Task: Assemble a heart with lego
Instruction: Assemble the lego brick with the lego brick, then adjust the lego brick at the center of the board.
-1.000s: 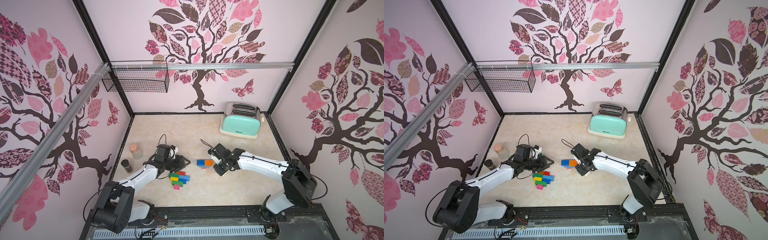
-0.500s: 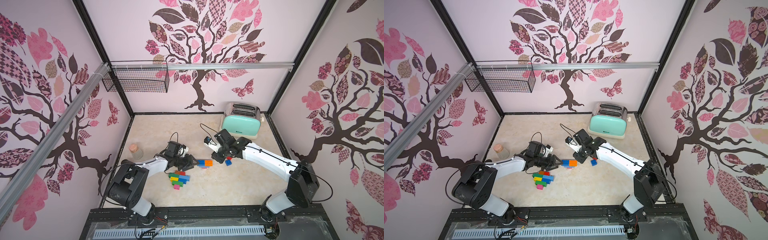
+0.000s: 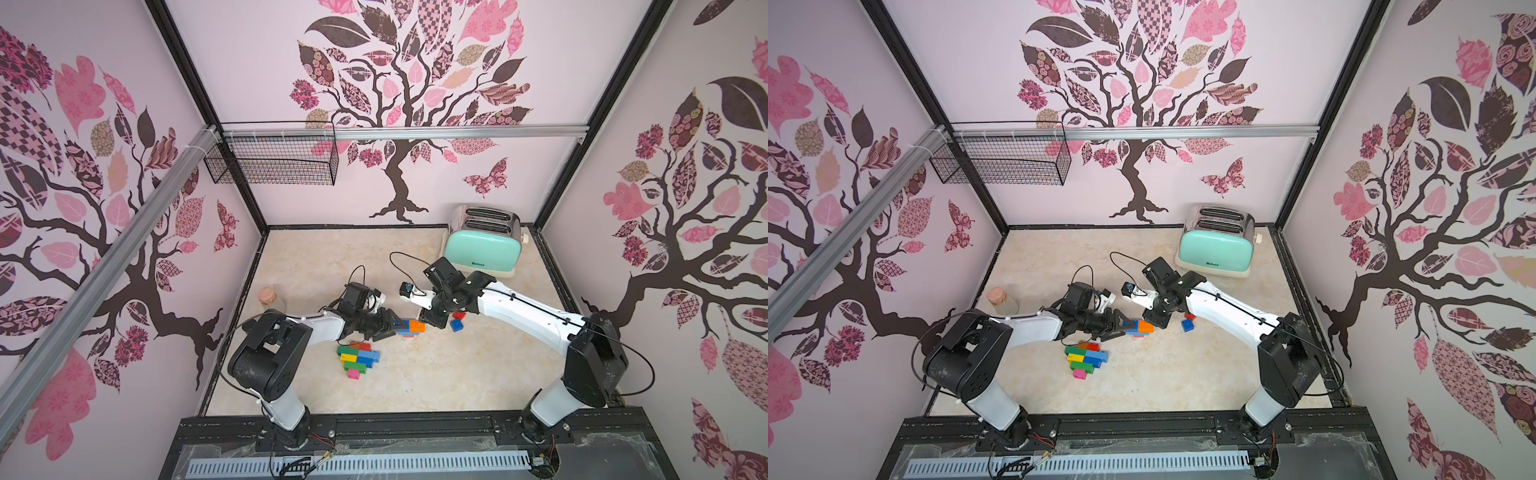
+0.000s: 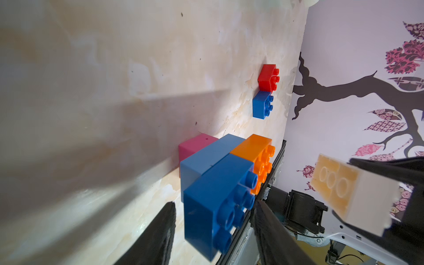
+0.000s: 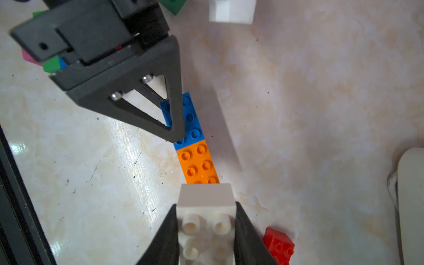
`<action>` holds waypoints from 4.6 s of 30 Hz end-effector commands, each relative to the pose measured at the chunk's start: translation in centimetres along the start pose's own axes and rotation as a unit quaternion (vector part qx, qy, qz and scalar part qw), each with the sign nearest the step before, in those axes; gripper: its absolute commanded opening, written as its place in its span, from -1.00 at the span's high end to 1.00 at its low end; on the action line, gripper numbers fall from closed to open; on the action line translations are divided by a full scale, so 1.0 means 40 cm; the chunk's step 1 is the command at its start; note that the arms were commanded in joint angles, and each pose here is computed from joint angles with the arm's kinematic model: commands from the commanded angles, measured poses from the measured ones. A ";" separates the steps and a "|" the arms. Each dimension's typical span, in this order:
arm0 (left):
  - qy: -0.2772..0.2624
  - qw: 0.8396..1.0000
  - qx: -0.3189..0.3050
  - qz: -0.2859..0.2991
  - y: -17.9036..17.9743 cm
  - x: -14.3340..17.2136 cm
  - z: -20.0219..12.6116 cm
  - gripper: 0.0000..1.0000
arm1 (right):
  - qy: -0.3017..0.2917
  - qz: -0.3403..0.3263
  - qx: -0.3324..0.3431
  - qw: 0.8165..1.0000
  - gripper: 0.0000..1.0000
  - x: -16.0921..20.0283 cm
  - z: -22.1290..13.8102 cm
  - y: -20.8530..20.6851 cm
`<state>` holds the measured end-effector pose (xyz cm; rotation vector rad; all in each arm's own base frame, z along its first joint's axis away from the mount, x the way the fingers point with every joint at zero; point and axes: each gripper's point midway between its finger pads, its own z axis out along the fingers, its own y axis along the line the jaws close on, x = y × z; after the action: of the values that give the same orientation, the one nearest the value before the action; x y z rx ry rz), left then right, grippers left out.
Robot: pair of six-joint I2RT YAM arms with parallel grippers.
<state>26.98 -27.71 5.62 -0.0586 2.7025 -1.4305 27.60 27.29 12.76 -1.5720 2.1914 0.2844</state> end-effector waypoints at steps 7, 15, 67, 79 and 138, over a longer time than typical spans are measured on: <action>-0.015 1.000 -0.018 -0.001 0.026 -0.007 0.021 0.02 | 0.053 -0.055 -0.033 0.996 0.38 0.027 0.052 0.019; -0.021 1.000 -0.007 -0.001 0.027 -0.006 0.025 0.05 | 0.087 -0.082 -0.035 0.992 0.38 0.029 0.071 0.012; -0.031 0.999 -0.014 -0.017 0.081 -0.001 0.023 0.05 | 0.138 -0.178 -0.126 0.966 0.37 0.104 0.212 0.037; -0.034 0.999 -0.009 -0.018 0.082 0.002 0.010 0.05 | 0.192 -0.146 -0.140 0.960 0.32 0.179 0.298 0.044; -0.114 0.991 -0.061 0.019 -0.053 -0.037 -0.162 -0.18 | -0.326 0.136 -0.008 0.936 -0.99 -0.226 -0.300 0.016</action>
<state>27.95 -25.06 11.48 -0.1295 2.5528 -1.2672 28.00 29.96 25.16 -1.0333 1.9056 0.6439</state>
